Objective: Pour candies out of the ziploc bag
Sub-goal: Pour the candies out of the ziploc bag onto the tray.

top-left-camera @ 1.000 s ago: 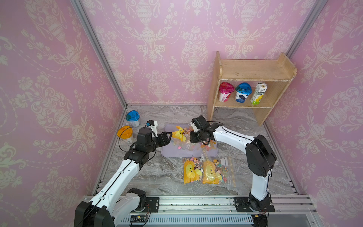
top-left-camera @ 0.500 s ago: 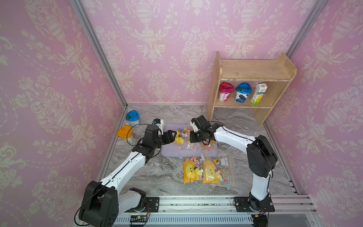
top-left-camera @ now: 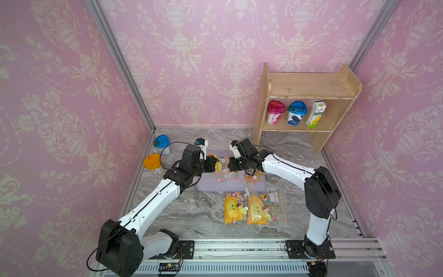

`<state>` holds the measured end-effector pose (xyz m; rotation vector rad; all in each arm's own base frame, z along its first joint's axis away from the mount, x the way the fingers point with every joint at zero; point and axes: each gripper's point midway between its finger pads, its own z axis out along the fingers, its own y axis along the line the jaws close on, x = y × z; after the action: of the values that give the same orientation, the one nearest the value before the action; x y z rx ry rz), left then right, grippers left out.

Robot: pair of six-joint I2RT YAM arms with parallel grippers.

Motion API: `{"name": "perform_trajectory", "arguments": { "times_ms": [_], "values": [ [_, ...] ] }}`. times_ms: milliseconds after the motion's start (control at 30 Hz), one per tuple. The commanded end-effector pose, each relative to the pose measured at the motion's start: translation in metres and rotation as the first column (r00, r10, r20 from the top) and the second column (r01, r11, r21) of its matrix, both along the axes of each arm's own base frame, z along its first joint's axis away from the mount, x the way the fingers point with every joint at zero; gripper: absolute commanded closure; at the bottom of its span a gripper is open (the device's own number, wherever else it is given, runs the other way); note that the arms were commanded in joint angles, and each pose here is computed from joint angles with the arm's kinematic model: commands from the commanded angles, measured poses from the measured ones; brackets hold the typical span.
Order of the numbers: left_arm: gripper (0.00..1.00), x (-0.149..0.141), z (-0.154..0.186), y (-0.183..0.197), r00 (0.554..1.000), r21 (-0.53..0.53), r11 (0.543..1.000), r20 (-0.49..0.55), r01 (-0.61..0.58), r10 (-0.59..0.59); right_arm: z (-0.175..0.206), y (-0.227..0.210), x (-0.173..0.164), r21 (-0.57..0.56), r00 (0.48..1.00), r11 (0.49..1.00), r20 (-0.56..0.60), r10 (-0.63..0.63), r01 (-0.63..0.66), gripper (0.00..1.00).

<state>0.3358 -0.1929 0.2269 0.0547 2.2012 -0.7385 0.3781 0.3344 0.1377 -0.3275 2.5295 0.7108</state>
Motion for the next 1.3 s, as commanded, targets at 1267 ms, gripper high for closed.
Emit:
{"name": "perform_trajectory", "arguments": {
  "times_ms": [1267],
  "values": [
    [1.0, -0.016, 0.03, 0.026, 0.989, -0.004, 0.997, 0.126, -0.077, 0.076, 0.011, -0.037, -0.014, -0.056, 0.998, 0.997, 0.026, -0.06, 0.061, 0.72]
  ]
}}
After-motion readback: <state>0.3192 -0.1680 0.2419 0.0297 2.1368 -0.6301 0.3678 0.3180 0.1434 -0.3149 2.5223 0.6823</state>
